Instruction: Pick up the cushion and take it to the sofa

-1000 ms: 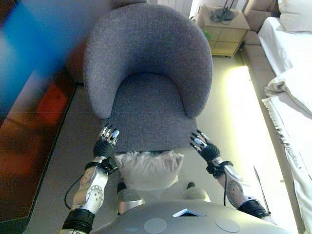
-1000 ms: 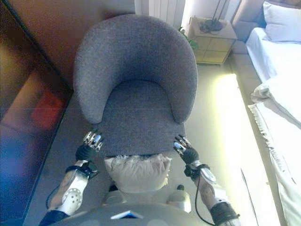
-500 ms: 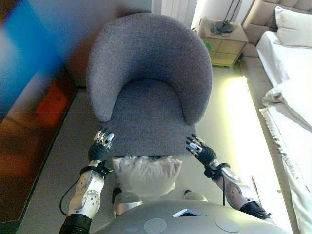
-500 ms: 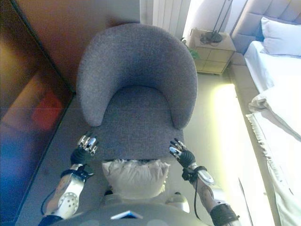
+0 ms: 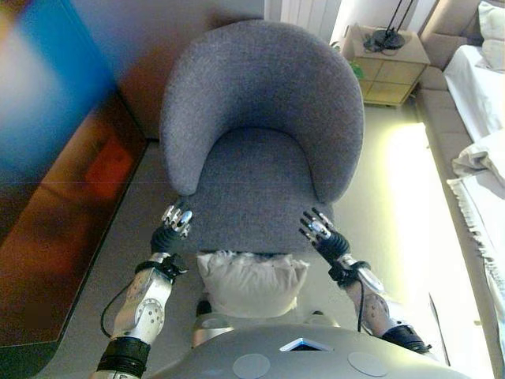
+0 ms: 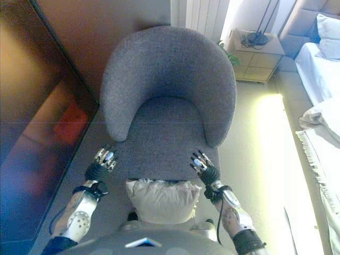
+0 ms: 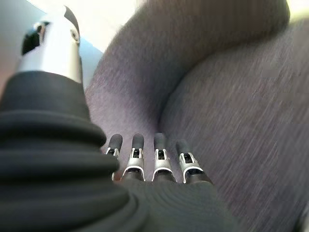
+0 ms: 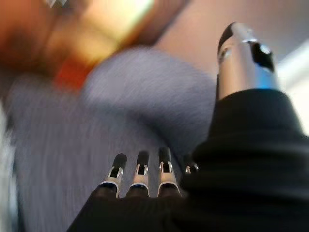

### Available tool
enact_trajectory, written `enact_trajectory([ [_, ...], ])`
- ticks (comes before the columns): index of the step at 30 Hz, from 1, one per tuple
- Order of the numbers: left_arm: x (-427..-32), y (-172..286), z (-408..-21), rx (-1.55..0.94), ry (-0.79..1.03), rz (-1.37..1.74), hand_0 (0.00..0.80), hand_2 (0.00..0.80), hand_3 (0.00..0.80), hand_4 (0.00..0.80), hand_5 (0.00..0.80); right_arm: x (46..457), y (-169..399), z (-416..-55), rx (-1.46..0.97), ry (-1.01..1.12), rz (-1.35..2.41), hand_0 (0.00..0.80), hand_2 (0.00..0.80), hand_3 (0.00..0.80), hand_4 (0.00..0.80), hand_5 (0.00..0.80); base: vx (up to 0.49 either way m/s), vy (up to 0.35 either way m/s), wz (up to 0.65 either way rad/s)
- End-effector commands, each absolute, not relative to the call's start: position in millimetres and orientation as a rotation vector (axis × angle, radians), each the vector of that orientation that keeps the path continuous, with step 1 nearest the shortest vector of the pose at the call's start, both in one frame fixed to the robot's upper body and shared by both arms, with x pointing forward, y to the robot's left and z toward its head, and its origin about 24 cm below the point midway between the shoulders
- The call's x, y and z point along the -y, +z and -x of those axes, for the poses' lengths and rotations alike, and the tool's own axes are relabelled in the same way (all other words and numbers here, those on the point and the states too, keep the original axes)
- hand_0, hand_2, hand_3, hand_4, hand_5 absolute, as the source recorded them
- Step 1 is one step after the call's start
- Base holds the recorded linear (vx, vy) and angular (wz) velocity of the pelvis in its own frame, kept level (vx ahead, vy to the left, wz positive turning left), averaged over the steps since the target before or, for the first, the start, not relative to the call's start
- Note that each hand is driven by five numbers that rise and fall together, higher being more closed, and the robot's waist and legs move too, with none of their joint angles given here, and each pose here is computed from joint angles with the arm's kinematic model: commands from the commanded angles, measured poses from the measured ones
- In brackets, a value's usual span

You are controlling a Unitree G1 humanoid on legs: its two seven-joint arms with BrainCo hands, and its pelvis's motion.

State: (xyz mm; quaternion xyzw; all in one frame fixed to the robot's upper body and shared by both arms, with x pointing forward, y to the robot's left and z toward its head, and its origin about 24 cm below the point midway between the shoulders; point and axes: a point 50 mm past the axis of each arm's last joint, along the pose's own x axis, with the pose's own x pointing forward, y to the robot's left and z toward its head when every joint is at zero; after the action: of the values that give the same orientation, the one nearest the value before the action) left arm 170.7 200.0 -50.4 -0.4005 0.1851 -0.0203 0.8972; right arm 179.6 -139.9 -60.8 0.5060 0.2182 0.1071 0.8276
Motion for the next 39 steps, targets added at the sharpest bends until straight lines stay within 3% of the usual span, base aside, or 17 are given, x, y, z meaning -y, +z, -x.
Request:
enact_trajectory([
  [1,-180.8,-37.0,-181.6,-0.21,-0.259,1.175,0.0,0.0,0.0,0.0,0.0,129.3,-31.5,-201.7,-0.243,0.408,-1.445,0.0,0.0,0.0,0.0,0.0,0.038,-0.003,-0.02],
  [7,-175.8,-44.4,-174.3,-0.129,-0.243,1.358,0.0,0.0,0.0,0.0,0.0,121.0,-24.6,-205.7,-0.203,0.463,-1.602,0.0,0.0,0.0,0.0,0.0,0.014,-0.007,-0.03],
  [25,-178.4,-40.4,-178.8,-0.148,-0.261,1.266,0.0,0.0,0.0,0.0,0.0,121.7,-30.7,-196.9,-0.259,0.469,-1.567,0.0,0.0,0.0,0.0,0.0,0.001,-0.002,0.0],
  [32,-197.8,-42.6,-178.6,-0.213,-0.178,0.999,0.0,0.0,0.0,0.0,0.0,133.2,-38.0,-194.3,-0.296,0.385,-1.374,0.0,0.0,0.0,0.0,0.0,0.021,-0.001,0.0],
  [39,-238.8,-31.5,-190.0,-0.283,0.08,0.334,0.0,0.0,0.0,0.0,0.0,177.6,-48.7,-195.7,-0.38,0.156,-0.642,0.0,0.0,0.0,0.0,0.0,0.009,0.001,0.0],
])
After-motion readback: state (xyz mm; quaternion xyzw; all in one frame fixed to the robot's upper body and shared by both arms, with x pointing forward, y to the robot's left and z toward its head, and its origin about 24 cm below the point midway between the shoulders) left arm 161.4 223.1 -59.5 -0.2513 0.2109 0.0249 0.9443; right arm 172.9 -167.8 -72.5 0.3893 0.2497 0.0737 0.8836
